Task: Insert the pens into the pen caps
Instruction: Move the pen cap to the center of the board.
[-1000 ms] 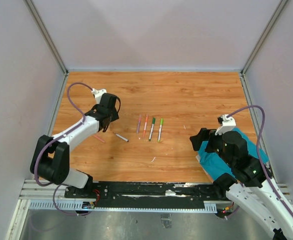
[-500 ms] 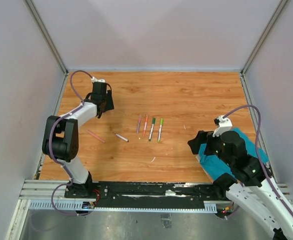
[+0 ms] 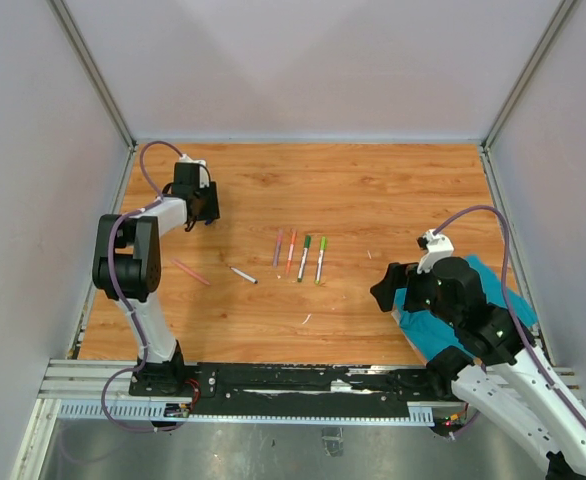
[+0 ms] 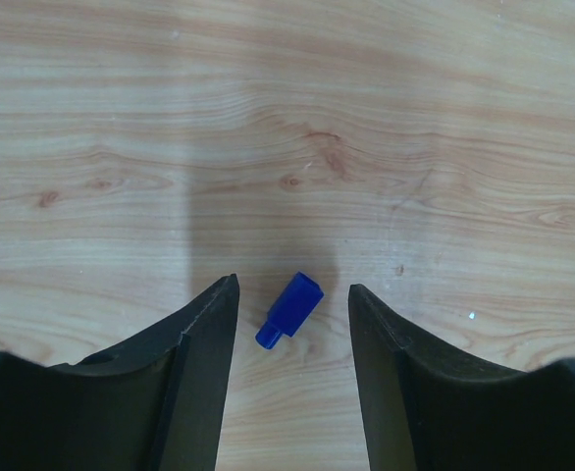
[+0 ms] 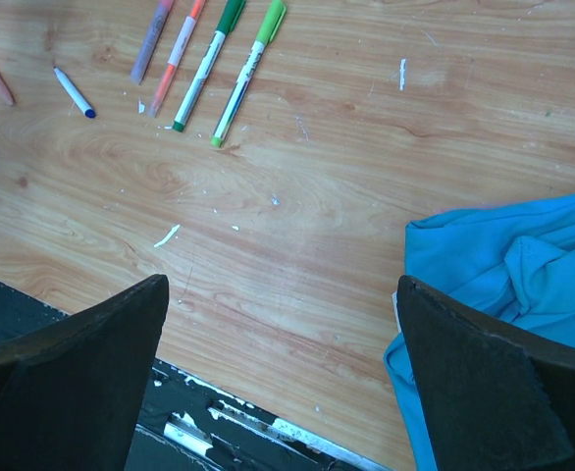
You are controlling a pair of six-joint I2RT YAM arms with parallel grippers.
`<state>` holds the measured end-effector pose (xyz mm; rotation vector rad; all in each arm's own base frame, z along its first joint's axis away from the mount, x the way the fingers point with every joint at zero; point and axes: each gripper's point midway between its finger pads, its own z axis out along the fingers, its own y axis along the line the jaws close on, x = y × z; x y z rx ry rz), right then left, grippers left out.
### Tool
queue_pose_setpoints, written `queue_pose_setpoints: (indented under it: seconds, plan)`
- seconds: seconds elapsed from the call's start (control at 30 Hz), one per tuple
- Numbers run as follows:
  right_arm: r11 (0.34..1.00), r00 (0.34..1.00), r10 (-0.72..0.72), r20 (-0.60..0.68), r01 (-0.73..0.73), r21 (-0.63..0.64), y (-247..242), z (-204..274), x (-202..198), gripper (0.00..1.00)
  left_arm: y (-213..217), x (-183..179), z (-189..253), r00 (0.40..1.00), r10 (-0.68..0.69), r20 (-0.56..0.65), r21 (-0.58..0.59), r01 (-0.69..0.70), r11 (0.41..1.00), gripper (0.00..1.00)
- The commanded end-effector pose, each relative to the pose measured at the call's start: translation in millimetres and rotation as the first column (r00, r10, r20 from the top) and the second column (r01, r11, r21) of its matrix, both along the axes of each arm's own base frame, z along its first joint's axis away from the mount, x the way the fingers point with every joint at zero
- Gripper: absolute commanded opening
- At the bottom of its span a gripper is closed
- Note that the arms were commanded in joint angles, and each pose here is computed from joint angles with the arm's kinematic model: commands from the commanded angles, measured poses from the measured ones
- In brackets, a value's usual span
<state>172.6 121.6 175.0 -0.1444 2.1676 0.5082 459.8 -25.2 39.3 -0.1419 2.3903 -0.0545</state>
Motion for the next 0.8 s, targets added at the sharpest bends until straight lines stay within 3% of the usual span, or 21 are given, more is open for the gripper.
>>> queue_pose_setpoints:
  seconds: [0.0,0.77]
  plan:
    - [1.0,0.999,0.027,0.018,-0.027,0.011,4.6,8.5,2.0,0.99,-3.6,15.6,9.3,0.998,-0.06,0.036,0.002,0.06,0.998,0.53]
    - [0.999,0.999,0.051,0.006,-0.051,0.02,10.3,7.4,1.7,0.99,-1.2,-10.6,-22.1,0.995,-0.071,-0.07,-0.001,0.071,0.997,0.48]
